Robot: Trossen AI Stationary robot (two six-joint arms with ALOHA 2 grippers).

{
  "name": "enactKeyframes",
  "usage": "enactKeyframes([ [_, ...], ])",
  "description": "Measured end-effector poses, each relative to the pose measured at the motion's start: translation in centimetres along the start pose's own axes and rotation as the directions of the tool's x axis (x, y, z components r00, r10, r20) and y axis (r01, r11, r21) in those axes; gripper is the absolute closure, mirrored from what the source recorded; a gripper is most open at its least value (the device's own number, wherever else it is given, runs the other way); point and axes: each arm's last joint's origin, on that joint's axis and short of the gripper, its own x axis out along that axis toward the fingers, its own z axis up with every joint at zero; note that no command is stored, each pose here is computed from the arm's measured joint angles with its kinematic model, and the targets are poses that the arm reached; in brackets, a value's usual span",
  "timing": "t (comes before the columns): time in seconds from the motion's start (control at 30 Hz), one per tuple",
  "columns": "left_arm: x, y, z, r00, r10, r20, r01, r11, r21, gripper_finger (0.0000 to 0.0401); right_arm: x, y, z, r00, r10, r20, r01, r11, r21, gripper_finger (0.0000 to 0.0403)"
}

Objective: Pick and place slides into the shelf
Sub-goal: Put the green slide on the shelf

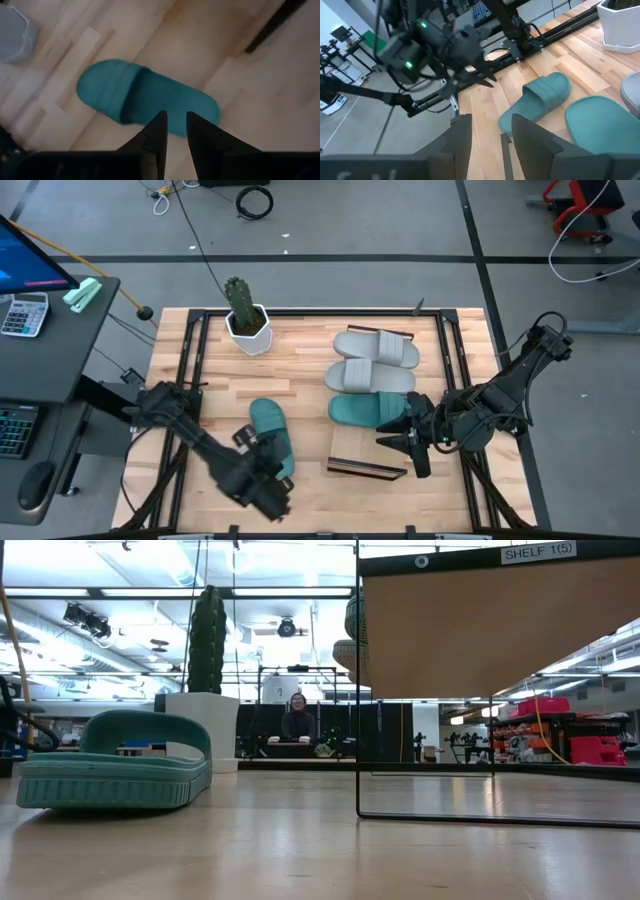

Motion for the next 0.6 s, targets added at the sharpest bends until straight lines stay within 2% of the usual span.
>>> enactKeyframes([
  [0.17, 2.9, -0.7, 1.3, 0.996, 0.068, -0.057, -0.062, 0.994, 0.089, 0.032, 0.0, 0.0, 0.0, 1.0, 0.0, 0.0, 0.0, 1.0, 0.001, 0.0257],
  [0.33, 5.3, -1.3, 1.9, 0.984, 0.107, -0.141, -0.076, 0.975, 0.206, 0.0292, 0.0, 0.0, -0.1, 1.0, 0.013, -0.015, -0.013, 1.0, 0.001, 0.0257],
  [0.5, 5.7, -1.5, 1.0, 0.985, 0.142, -0.097, -0.105, 0.943, 0.315, 0.0242, 0.0, 0.0, -0.1, 1.0, 0.016, -0.017, -0.016, 1.0, 0.002, 0.0257],
  [0.6, 6.5, -0.8, -0.8, 0.975, 0.202, -0.094, -0.158, 0.924, 0.348, 0.0212, 0.0, 0.1, -0.1, 1.0, 0.02, -0.022, -0.02, 1.0, 0.005, 0.0257],
])
